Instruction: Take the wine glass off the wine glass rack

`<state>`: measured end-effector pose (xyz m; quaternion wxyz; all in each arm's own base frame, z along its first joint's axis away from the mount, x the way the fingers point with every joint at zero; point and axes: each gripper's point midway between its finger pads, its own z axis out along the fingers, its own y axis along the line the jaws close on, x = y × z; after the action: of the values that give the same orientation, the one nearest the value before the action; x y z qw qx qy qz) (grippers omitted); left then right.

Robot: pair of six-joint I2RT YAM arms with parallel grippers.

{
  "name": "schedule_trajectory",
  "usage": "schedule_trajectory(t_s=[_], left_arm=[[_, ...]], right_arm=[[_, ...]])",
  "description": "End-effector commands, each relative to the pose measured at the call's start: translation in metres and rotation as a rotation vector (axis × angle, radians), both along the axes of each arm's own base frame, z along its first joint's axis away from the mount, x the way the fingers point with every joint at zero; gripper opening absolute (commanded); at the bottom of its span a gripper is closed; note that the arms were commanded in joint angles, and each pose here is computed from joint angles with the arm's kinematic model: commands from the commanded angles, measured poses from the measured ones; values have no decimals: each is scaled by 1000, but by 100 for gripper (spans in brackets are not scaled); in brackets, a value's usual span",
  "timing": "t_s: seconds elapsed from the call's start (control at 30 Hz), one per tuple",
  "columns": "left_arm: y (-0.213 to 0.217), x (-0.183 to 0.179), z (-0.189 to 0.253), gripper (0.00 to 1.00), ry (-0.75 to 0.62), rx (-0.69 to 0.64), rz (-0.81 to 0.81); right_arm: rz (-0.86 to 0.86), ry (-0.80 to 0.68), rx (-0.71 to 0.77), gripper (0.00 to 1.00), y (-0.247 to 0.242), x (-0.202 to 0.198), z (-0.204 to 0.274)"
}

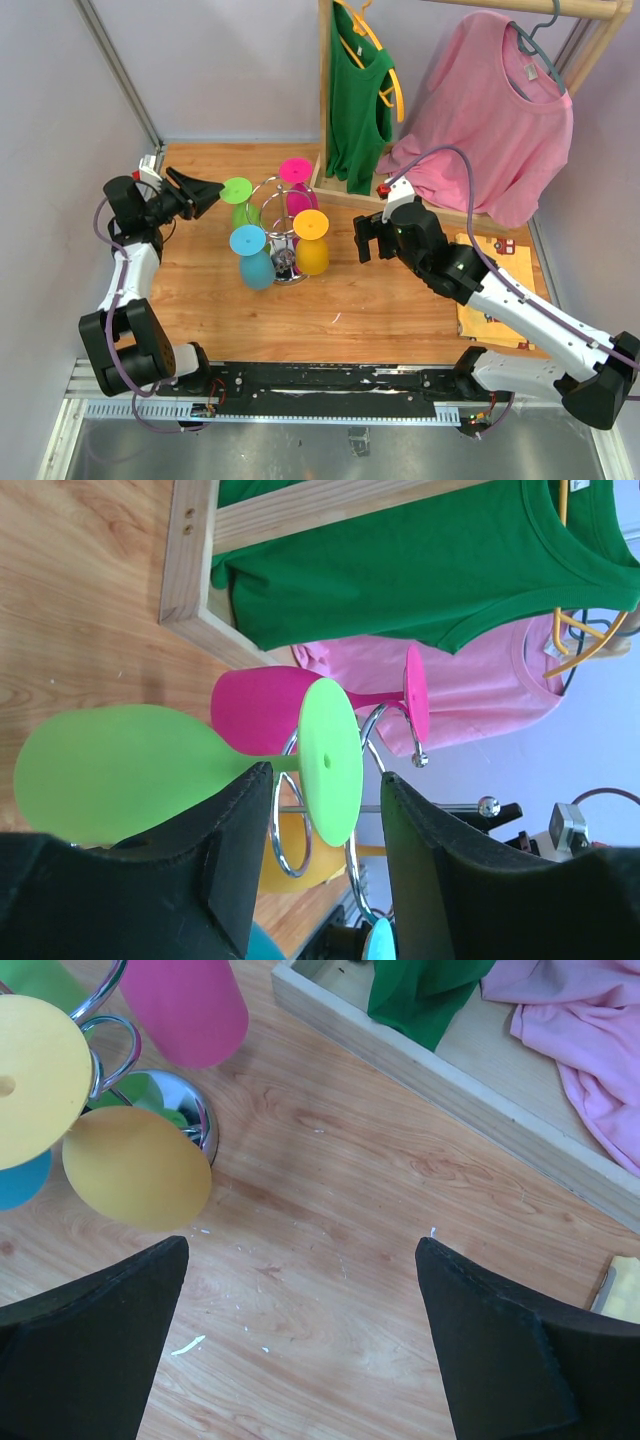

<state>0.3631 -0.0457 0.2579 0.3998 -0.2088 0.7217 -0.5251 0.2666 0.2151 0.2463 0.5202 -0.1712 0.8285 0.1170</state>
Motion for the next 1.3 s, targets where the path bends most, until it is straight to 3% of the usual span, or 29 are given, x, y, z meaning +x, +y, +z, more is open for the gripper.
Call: schedule_trajectory(t_s=[0.0, 0.13, 0.4, 0.6, 0.7, 0.87, 1.27], left_arm=[[-6, 1, 6, 52, -24, -10, -39], [-10, 0, 2, 51, -9, -28, -58], [-12, -1, -4, 34, 10, -49, -73], [-13, -5, -2, 33, 9, -54, -75], [-14, -7, -3, 24, 11, -56, -78], [-16, -10, -6, 1, 31, -73, -76], [-15, -13, 2, 0, 82, -149, -43]], right_arm=[[-5, -40, 23, 98, 0, -1, 14], [-8, -38, 17, 98, -1, -1, 13], [-13, -32, 1, 98, -3, -1, 7], [-16, -35, -2, 98, -4, -1, 7], [-18, -34, -1, 98, -5, -1, 6], [-19, -32, 0, 98, -6, -2, 5], [-29, -31, -14, 98, -9, -2, 2]])
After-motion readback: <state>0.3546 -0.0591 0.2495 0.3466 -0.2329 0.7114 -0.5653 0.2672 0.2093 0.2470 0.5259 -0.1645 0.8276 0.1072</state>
